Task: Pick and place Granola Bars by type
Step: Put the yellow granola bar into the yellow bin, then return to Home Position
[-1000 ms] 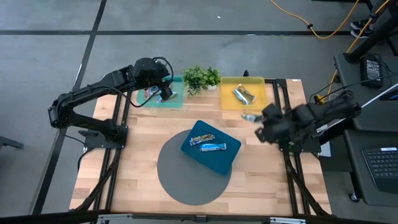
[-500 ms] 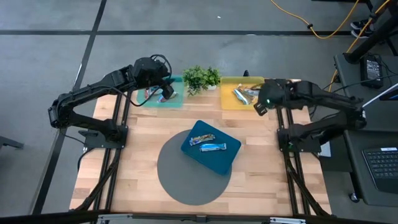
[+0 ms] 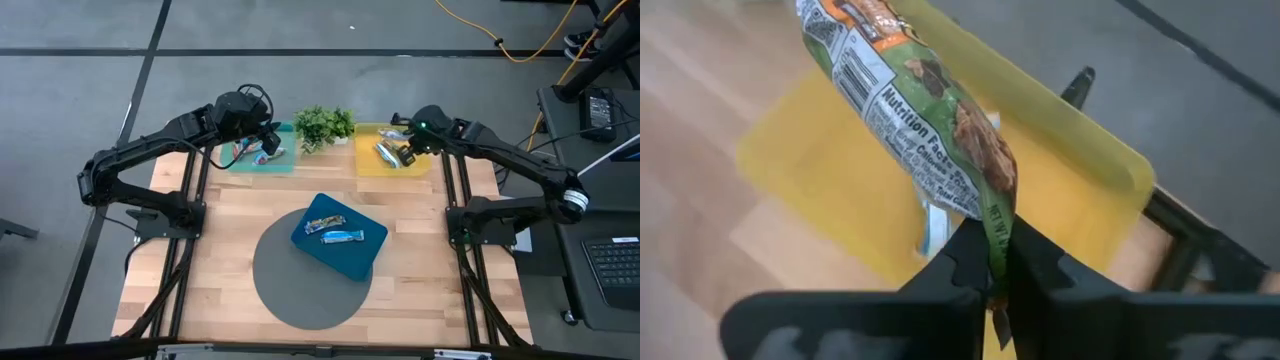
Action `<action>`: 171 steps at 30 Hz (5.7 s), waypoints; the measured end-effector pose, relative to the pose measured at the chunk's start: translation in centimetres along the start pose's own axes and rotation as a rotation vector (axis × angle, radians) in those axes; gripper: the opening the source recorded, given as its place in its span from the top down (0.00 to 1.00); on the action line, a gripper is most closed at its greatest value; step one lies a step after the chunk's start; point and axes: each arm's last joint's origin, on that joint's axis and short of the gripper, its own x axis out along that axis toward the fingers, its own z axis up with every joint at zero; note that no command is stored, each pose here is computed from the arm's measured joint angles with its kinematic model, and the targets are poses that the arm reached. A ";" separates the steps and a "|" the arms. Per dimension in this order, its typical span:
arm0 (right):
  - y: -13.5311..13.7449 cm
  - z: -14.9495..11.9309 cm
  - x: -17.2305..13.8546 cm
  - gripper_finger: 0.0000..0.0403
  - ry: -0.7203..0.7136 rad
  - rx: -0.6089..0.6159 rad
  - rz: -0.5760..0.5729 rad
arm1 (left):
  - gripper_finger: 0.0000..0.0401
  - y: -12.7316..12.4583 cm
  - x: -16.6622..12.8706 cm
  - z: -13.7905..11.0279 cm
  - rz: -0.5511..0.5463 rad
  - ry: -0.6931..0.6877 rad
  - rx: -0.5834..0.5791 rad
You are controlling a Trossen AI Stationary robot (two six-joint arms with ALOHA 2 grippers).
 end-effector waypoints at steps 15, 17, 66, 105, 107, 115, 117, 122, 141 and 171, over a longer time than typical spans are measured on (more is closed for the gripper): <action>-0.4 -1.0 8.7 0.96 0.080 0.026 0.138 | 0.63 0.2 0.0 0.0 0.052 -0.007 -0.020; -0.3 -1.1 9.5 0.95 0.106 0.018 0.136 | 0.63 0.2 0.0 0.0 0.052 -0.008 -0.028; 2.9 0.1 4.3 0.54 -0.189 -0.225 0.215 | 0.63 -2.5 -2.4 0.4 -0.310 -0.057 -0.042; 5.0 -1.9 -7.9 0.99 -0.669 -0.364 0.663 | 1.00 1.0 -8.0 -20.7 -0.786 -0.553 -0.306; 5.1 -2.0 -8.0 0.99 -0.670 -0.369 0.671 | 0.99 0.7 -8.1 -20.7 -0.877 -0.556 -0.290; 5.6 -2.2 -8.2 0.99 -0.662 -0.367 0.697 | 0.99 -0.7 -5.1 -24.2 -1.014 -0.485 -0.293; 5.7 -2.3 -8.3 0.99 -0.659 -0.365 0.706 | 0.99 -0.7 -4.8 -24.5 -0.982 -0.448 -0.259; 6.0 -2.5 -8.5 0.98 -0.652 -0.359 0.733 | 1.00 -0.7 -4.0 -25.4 -0.862 -0.410 -0.099; 7.5 -3.5 -9.5 0.99 -0.645 -0.412 0.833 | 1.00 -0.8 -3.3 -25.6 -0.701 -0.477 0.153; 1.6 -15.7 -6.2 1.00 -1.057 -0.165 1.117 | 0.98 -0.9 -3.1 -25.7 -0.686 -0.439 0.124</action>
